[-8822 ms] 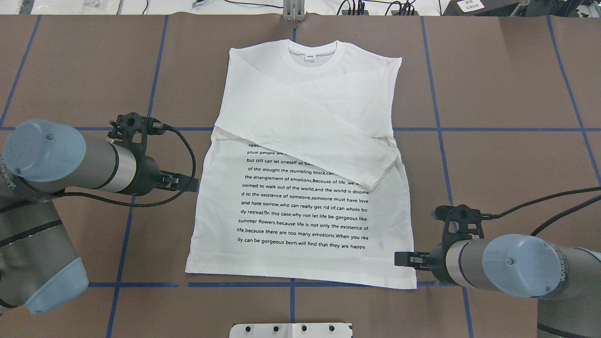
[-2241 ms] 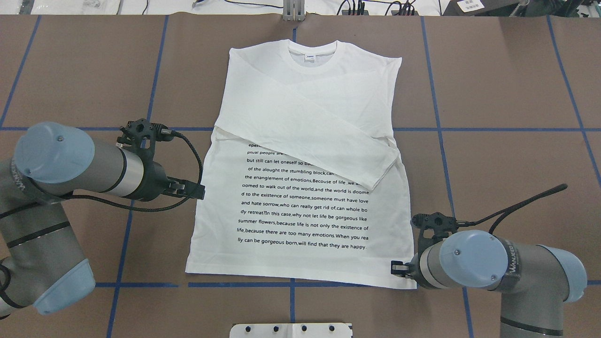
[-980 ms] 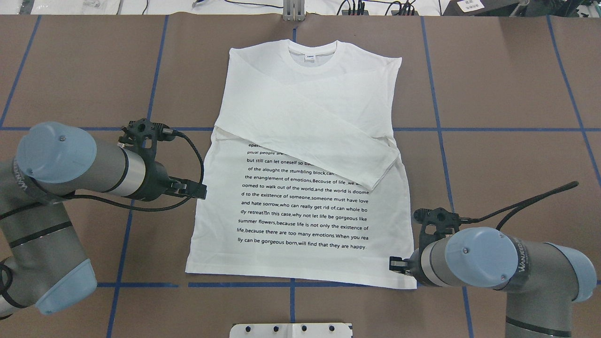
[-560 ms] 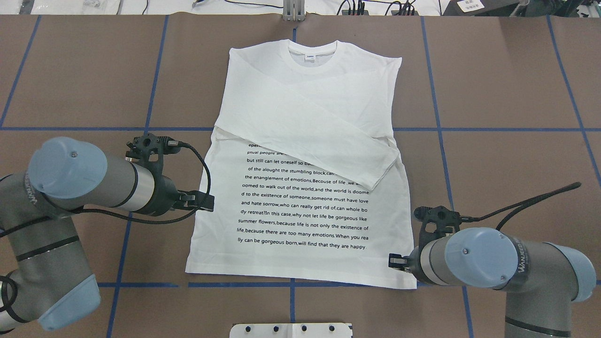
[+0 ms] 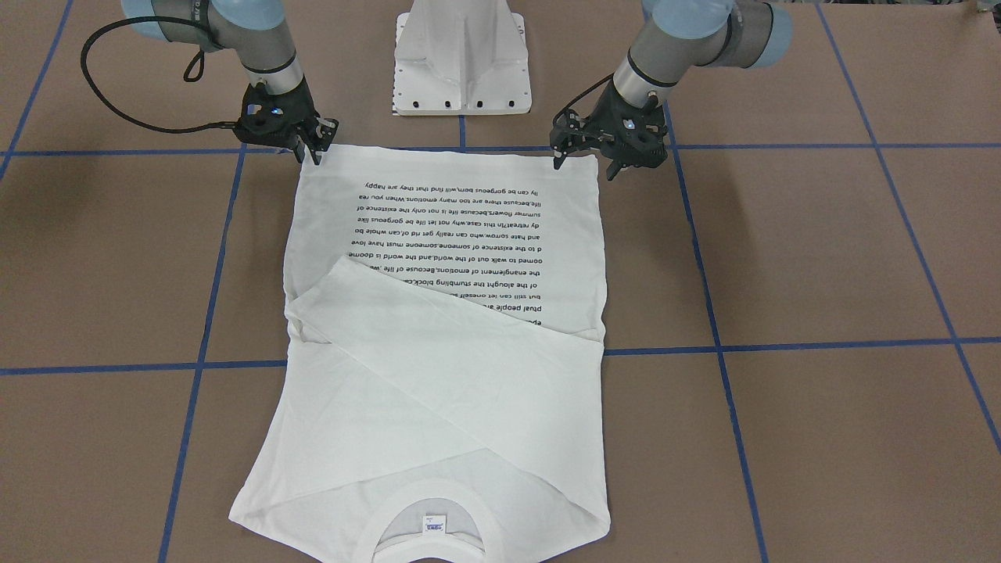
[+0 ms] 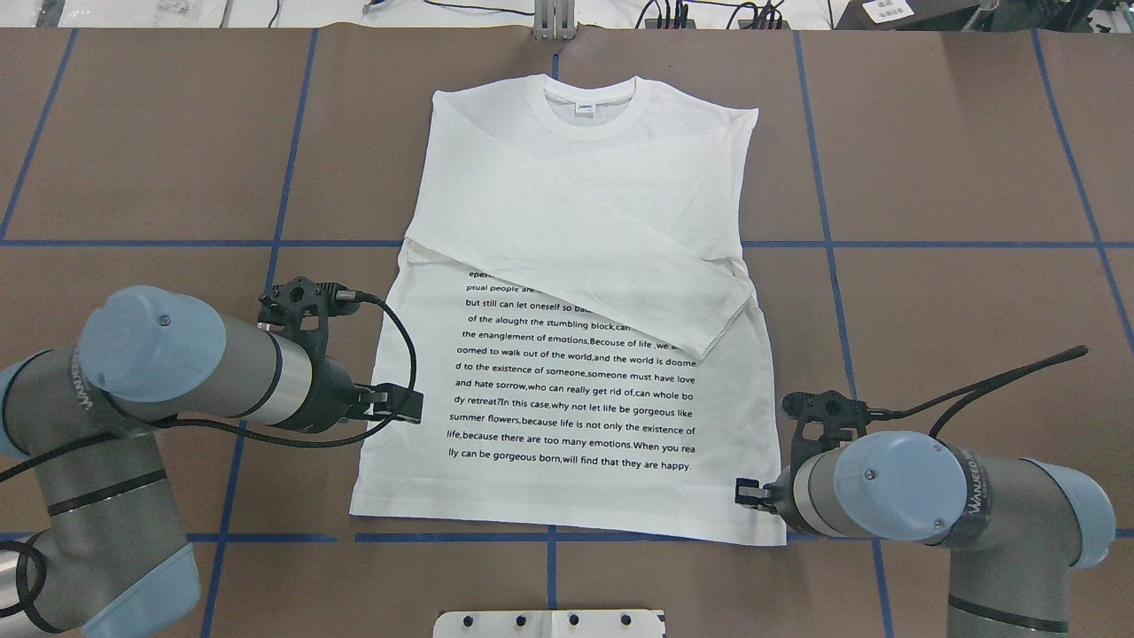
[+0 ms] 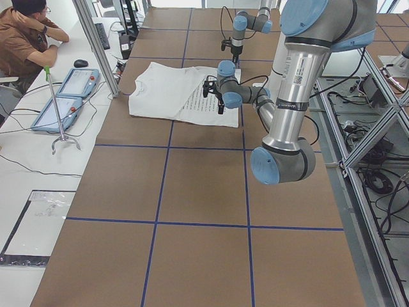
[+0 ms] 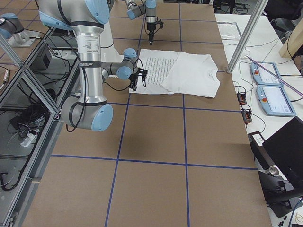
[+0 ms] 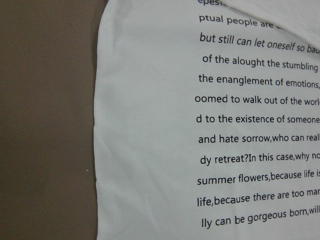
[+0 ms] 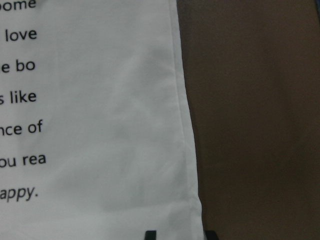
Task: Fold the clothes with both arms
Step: 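Slide both grippers along the side edges toward the hem corners, then grasp the hem corners with both grippers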
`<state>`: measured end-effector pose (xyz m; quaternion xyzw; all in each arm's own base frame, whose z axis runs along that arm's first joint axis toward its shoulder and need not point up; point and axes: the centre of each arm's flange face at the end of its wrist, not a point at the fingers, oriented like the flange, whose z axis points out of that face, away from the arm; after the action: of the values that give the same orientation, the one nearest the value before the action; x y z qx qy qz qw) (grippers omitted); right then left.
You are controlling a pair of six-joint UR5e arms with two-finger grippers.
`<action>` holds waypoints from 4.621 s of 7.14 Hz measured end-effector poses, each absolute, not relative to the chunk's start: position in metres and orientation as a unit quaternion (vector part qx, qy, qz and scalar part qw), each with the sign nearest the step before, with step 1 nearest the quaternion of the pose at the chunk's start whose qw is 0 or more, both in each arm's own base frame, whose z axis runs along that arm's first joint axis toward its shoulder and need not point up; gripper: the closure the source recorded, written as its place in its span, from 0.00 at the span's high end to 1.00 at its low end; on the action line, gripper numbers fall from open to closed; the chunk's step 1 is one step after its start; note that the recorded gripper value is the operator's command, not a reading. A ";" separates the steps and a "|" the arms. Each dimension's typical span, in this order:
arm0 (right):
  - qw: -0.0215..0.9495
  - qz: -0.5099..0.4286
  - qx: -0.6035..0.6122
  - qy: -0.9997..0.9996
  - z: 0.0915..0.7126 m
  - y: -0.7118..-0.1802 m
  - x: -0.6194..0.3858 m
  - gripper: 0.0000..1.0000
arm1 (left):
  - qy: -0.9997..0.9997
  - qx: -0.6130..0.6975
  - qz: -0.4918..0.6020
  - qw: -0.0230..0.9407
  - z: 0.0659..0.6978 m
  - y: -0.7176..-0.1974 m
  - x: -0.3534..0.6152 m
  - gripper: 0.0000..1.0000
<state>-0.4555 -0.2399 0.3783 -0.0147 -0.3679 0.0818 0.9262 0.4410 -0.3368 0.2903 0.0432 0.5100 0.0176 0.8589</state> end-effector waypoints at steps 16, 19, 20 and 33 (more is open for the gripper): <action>0.933 0.054 0.017 -0.355 0.394 -0.224 -0.473 0.34 | 0.540 0.069 0.022 0.838 0.252 -0.327 0.416 1.00; 0.933 0.050 0.003 -0.357 0.392 -0.222 -0.474 0.00 | 0.540 0.070 0.022 0.839 0.252 -0.328 0.415 1.00; 0.932 0.050 0.001 -0.359 0.390 -0.221 -0.474 0.00 | 0.540 0.071 0.022 0.839 0.252 -0.328 0.415 1.00; 0.918 0.071 -0.008 -0.390 0.360 -0.235 -0.456 0.00 | 0.530 0.028 -0.006 0.847 0.258 -0.293 0.443 1.00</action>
<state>-0.4562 -0.2348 0.3599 -0.0083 -0.3903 0.0711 0.9179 0.4433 -0.2934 0.2585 0.0281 0.5303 -0.0055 0.8473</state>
